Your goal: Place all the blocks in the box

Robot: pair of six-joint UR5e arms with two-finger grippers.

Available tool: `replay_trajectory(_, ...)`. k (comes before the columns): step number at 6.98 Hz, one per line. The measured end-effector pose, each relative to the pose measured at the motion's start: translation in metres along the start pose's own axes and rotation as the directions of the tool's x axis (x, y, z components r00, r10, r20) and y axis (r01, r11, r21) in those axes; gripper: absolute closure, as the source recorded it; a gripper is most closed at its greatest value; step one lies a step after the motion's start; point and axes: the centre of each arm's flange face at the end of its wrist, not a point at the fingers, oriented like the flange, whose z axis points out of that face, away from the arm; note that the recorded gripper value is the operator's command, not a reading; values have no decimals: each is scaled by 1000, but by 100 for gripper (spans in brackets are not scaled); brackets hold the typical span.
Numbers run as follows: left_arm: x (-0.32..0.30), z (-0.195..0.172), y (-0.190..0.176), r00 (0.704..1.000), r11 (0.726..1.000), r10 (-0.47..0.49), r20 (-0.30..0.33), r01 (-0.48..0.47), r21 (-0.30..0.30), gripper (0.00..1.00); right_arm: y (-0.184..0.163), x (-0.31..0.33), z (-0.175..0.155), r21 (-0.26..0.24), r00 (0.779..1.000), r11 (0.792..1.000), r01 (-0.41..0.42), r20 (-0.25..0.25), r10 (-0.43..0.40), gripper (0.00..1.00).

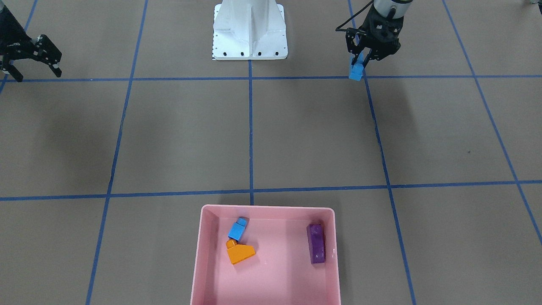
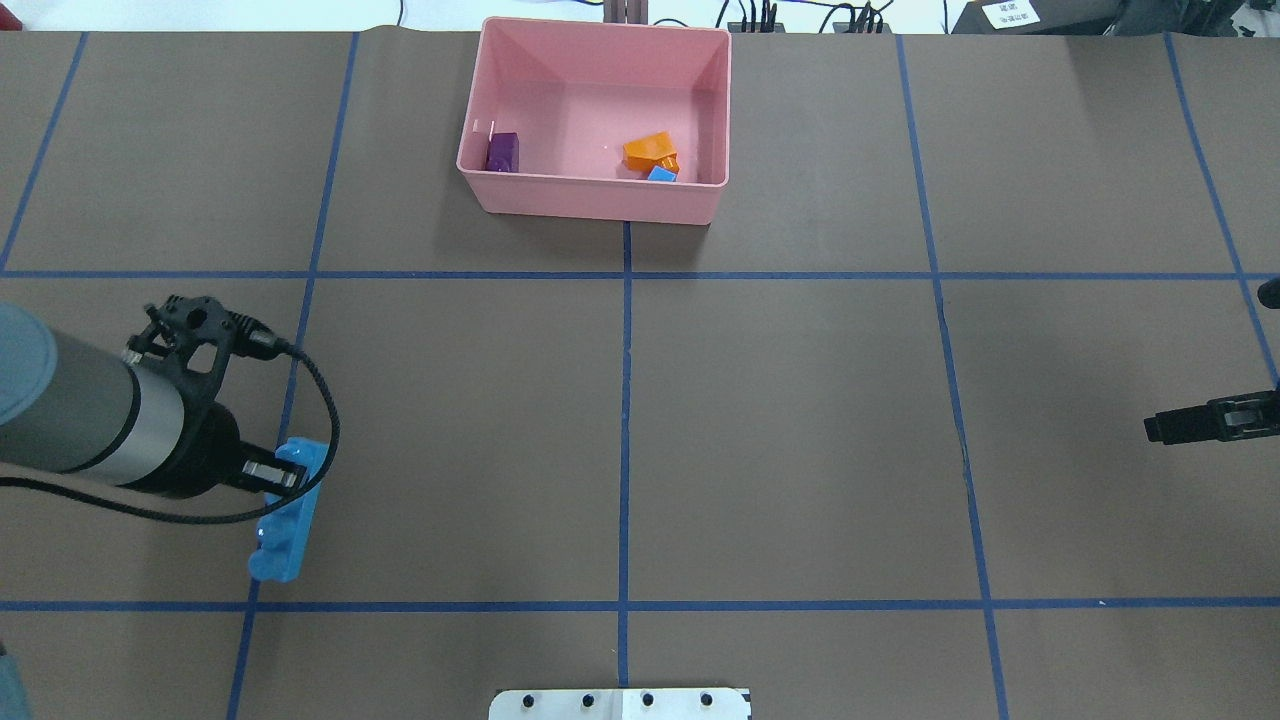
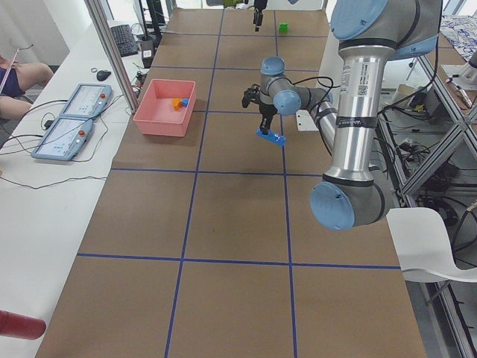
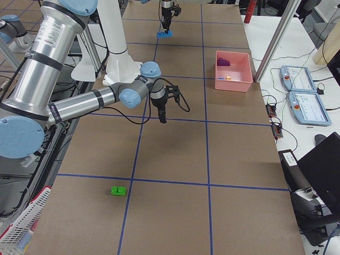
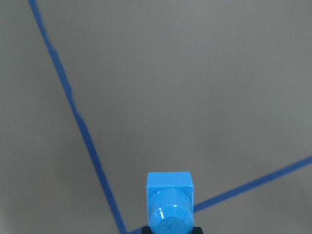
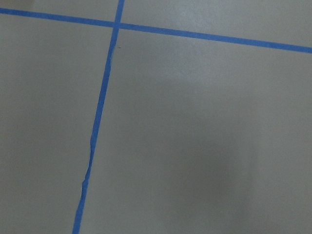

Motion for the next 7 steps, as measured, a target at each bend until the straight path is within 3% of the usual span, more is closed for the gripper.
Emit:
replay_trajectory(4,58,-40,-166,992,985,-128,25,124,117,100,-1,16,23,7,999,999,44,17,-45,0)
replay_trajectory(7,98,-57,-321,970,966,-238,57,230,117,100,2,37,28,-4,996,996,88,18,-88,1)
